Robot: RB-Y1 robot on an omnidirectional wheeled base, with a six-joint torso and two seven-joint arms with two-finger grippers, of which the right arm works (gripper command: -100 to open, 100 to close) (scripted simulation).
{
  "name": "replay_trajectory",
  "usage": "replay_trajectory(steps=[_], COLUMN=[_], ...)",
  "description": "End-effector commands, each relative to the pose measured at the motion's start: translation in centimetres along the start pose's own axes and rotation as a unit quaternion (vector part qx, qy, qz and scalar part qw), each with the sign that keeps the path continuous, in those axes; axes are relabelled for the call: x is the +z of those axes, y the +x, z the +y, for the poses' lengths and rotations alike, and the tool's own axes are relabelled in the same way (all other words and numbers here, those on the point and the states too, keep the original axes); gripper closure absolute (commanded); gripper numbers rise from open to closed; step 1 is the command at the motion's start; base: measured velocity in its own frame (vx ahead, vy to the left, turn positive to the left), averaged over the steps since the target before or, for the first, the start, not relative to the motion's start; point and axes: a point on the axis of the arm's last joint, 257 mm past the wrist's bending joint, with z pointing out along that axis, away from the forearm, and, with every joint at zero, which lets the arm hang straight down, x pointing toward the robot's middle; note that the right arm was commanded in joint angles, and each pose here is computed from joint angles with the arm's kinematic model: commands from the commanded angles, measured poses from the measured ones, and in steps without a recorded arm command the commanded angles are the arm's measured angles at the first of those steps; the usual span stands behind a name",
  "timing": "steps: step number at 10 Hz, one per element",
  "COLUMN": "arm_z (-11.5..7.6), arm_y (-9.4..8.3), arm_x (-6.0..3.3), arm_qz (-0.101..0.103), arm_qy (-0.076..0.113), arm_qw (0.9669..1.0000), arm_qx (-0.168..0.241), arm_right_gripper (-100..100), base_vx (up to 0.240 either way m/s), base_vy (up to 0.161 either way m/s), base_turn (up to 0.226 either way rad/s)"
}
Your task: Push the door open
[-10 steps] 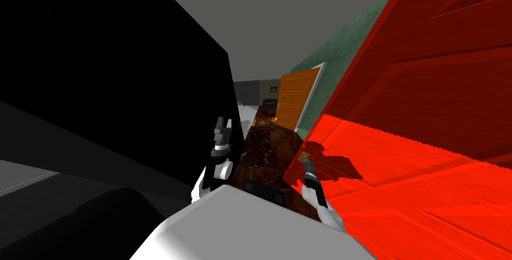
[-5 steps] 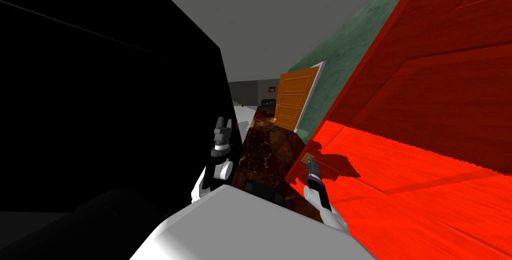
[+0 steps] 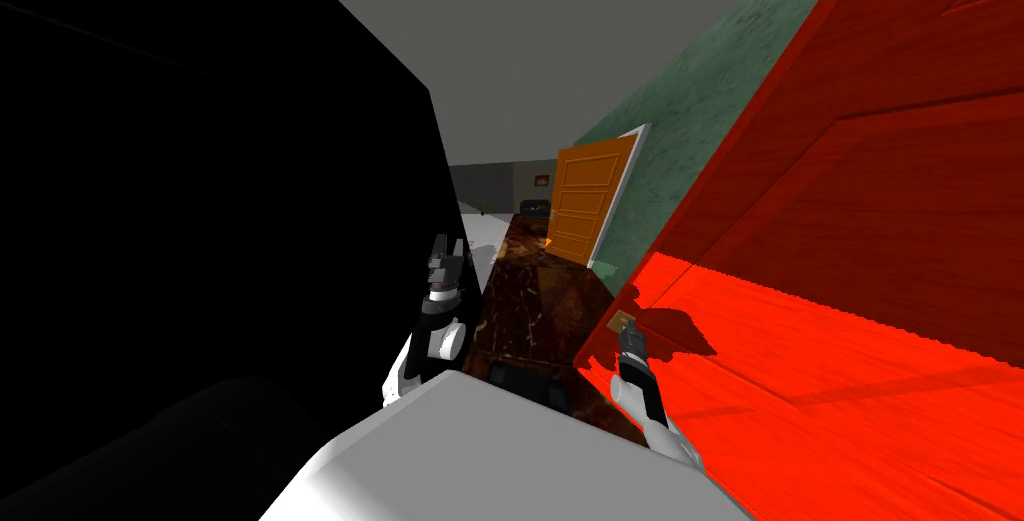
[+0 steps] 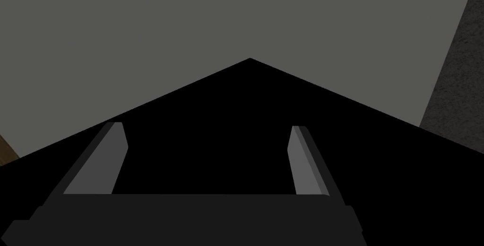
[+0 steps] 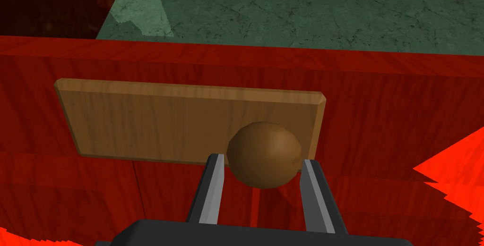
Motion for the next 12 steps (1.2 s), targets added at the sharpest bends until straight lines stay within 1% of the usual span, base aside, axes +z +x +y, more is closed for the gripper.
replay_trajectory(steps=[1,3,4,5,10,11,12], arm_z=[0.5,0.5,0.6,0.6,0.7,0.7,0.7], arm_y=[-1.0,-1.0,-2.3,-2.6,-6.0,-6.3,-6.3], arm_x=[0.36,0.36,0.36,0.35,0.17,0.13,0.13], arm_qz=[-0.011,-0.011,-0.027,-0.031,-0.070,-0.075,-0.075], arm_qy=[-0.006,-0.006,-0.007,-0.007,-0.008,-0.008,-0.008], arm_qw=[0.9999,0.9999,0.9996,0.9995,0.9975,0.9972,0.9972], arm_qx=[0.000,0.000,0.001,0.001,0.002,0.002,0.002], arm_right_gripper=[100,100,100,100,100,100,100], base_vx=[0.188,0.086,0.160,0.198,0.197,0.188,0.113], base_vy=[0.016,-0.020,-0.014,-0.003,-0.004,-0.022,-0.006], base_turn=[-0.052,-0.005,-0.030,-0.042,-0.044,-0.035,-0.012])
